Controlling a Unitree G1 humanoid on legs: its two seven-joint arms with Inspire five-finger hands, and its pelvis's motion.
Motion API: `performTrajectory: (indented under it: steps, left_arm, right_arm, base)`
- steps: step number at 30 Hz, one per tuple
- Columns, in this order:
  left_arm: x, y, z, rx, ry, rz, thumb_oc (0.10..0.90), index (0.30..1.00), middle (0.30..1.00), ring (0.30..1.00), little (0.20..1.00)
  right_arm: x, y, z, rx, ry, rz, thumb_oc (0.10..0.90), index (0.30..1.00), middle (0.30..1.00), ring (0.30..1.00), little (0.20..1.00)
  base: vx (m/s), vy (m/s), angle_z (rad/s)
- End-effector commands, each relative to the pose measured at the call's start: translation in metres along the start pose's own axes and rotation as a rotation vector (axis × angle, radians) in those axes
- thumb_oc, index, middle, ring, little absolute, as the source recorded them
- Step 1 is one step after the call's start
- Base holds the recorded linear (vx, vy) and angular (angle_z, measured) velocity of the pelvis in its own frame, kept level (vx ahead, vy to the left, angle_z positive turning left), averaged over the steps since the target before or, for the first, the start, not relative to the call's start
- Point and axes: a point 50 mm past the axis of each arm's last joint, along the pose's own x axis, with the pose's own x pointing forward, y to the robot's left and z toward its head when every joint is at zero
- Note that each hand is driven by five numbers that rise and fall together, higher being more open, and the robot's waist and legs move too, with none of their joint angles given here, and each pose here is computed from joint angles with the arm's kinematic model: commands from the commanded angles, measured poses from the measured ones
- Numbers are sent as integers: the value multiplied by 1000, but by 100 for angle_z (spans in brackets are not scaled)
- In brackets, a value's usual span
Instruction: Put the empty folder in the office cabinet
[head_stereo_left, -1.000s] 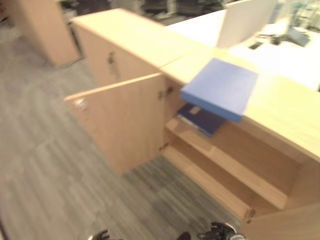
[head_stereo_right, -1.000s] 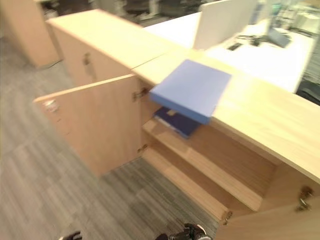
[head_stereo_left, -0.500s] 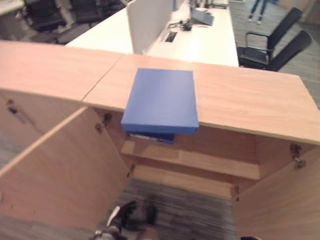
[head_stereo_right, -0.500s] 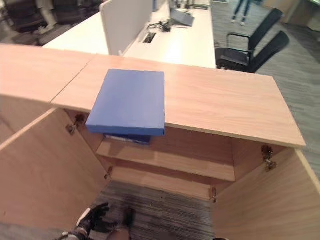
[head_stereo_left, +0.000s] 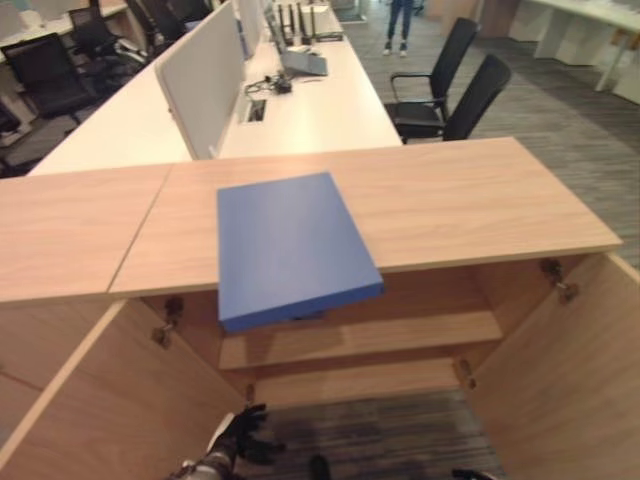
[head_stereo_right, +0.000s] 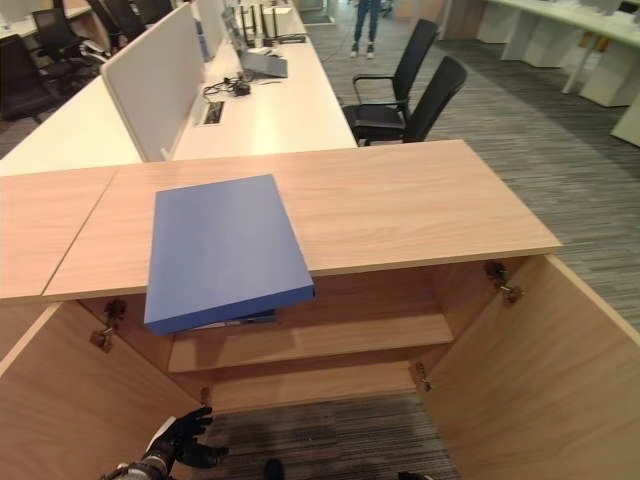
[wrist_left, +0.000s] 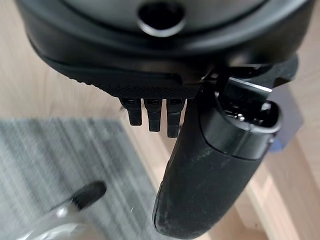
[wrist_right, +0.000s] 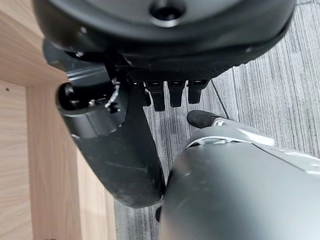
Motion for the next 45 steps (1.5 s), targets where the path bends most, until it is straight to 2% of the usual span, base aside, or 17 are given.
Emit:
performTrajectory:
  steps: [1, 9, 16, 17, 18, 19, 21, 26, 28, 29, 32, 34, 36, 37, 38, 45]
  left_arm:
    - [2, 12, 23, -20, -109, 47, 800, 900, 900, 900, 900]
    - [3, 6, 21, -65, -98, 31, 800, 900, 900, 900, 900]
    - [6, -24, -5, -614, 37, 2, 800, 900, 900, 900, 900]
    - [6, -24, 4, -725, -11, 7, 800, 900, 900, 900, 900]
    - [6, -24, 4, -726, -10, 7, 800, 900, 900, 900, 900]
    - [2, -16, 16, -797, -89, 30, 800, 900, 900, 900, 900]
    - [0, -13, 21, -810, -117, 38, 800, 900, 900, 900, 900]
    - [-27, 29, 59, -963, -403, 185, 800, 900, 900, 900, 900]
    - [-49, 64, 85, -916, -593, 342, 800, 900, 900, 900, 900]
    - [-49, 64, 85, -916, -593, 343, 800, 900, 900, 900, 900]
    - [-84, 106, 129, -855, -868, 621, 800, 900, 900, 900, 900]
    - [-94, 112, 138, -821, -923, 668, 800, 900, 900, 900, 900]
    - [-114, 125, 146, -756, -1011, 788, 800, 900, 900, 900, 900]
    - [-127, 135, 152, -683, -1050, 916, 800, 900, 900, 900, 900]
    - [-127, 135, 153, -680, -1050, 921, 800, 900, 900, 900, 900]
    - [-162, 154, 182, -447, -1173, 1266, 800, 900, 900, 900, 900]
  right_arm:
    - [0, -14, 19, -72, -49, -28, 800, 900, 900, 900, 900]
    - [0, -8, 28, -90, -80, -18, 800, 900, 900, 900, 900]
    - [1, 1, 18, -69, -45, 14, 800, 900, 900, 900, 900]
    - [1, 3, 17, -70, -29, 21, 800, 900, 900, 900, 900]
    - [1, 3, 17, -70, -29, 21, 800, 900, 900, 900, 900]
    - [1, 4, 16, -69, -22, 20, 800, 900, 900, 900, 900]
    - [1, 5, 15, -68, -17, 19, 800, 900, 900, 900, 900]
    - [1, 0, 15, -82, 0, -2, 800, 900, 900, 900, 900]
    - [1, -4, 6, -86, 27, -22, 800, 900, 900, 900, 900]
    - [1, -4, 6, -86, 27, -22, 800, 900, 900, 900, 900]
    - [0, -9, -6, -21, 63, -58, 800, 900, 900, 900, 900]
    - [0, -9, -9, -8, 72, -64, 800, 900, 900, 900, 900]
    - [-1, -9, -15, 11, 81, -74, 800, 900, 900, 900, 900]
    - [-1, -6, -21, 15, 95, -74, 800, 900, 900, 900, 900]
    - [-1, -5, -21, 15, 94, -73, 800, 900, 900, 900, 900]
    - [-1, 10, -20, -28, 79, -57, 800, 900, 900, 900, 900]
  base:
    - [12, 2, -19]
    - [9, -60, -3]
    - [8, -156, -2]
    - [4, -172, 7]
    - [-14, -278, 20]
    - [-18, -166, 20]
    - [-25, -173, 10]
    - [-64, -212, 15]
    - [-102, -222, 17]
    - [-89, -170, 28]
    - [-114, -139, 39]
    - [-21, -24, 46]
    - [54, 21, 57]
    - [79, 49, 34]
    - [71, 55, 19]
    - [57, 54, 18]
